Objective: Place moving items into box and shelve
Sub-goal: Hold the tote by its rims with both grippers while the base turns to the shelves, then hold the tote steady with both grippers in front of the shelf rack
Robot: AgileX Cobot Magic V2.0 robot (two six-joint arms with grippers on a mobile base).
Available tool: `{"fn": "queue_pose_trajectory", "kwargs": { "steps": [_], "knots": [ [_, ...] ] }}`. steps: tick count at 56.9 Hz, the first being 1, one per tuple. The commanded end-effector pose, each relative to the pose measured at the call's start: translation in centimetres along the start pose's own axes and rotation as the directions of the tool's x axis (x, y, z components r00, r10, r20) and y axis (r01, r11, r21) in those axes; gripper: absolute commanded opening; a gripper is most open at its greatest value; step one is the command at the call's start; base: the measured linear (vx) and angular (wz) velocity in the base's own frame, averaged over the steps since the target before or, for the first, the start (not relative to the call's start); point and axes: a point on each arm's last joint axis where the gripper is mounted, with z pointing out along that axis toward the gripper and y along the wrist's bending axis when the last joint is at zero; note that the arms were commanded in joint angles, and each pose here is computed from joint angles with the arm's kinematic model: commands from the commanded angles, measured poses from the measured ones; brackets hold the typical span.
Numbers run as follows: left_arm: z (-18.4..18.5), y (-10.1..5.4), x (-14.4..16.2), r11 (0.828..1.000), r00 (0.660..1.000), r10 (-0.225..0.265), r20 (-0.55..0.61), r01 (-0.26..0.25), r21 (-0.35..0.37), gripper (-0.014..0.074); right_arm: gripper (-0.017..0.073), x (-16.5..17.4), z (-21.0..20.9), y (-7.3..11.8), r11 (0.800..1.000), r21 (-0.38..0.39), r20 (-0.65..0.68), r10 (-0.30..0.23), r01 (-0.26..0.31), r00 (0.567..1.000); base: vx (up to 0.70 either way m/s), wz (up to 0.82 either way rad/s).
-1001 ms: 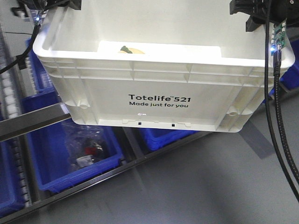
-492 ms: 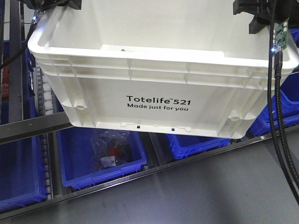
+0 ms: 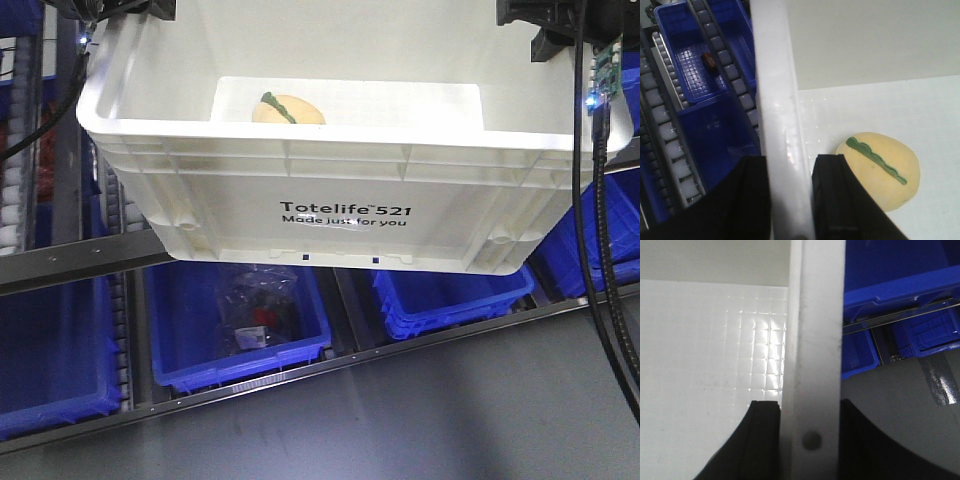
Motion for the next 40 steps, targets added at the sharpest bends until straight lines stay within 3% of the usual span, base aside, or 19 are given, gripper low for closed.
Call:
{"fn": "queue_pose_trajectory", "kwargs": {
  "steps": [1, 40],
  "knots": [
    [-4.38, 0.81, -2.66, 0.997, 0.969, 0.067, 0.239, -0.055, -0.059, -0.0001, -0.0005, -1.45, -2.96, -2.06, 0.995, 0.102, 0.164, -0.037, 0.021, 0.986, -0.05, 0.21],
    [-4.38, 0.81, -2.66, 0.997, 0.969, 0.067, 0.239, -0.055, -0.059, -0.0001, -0.0005, -1.44, -2.96, -2.07, 0.995, 0.102, 0.163, -0.037, 0.021, 0.986, -0.06, 0.23]
  ]
}}
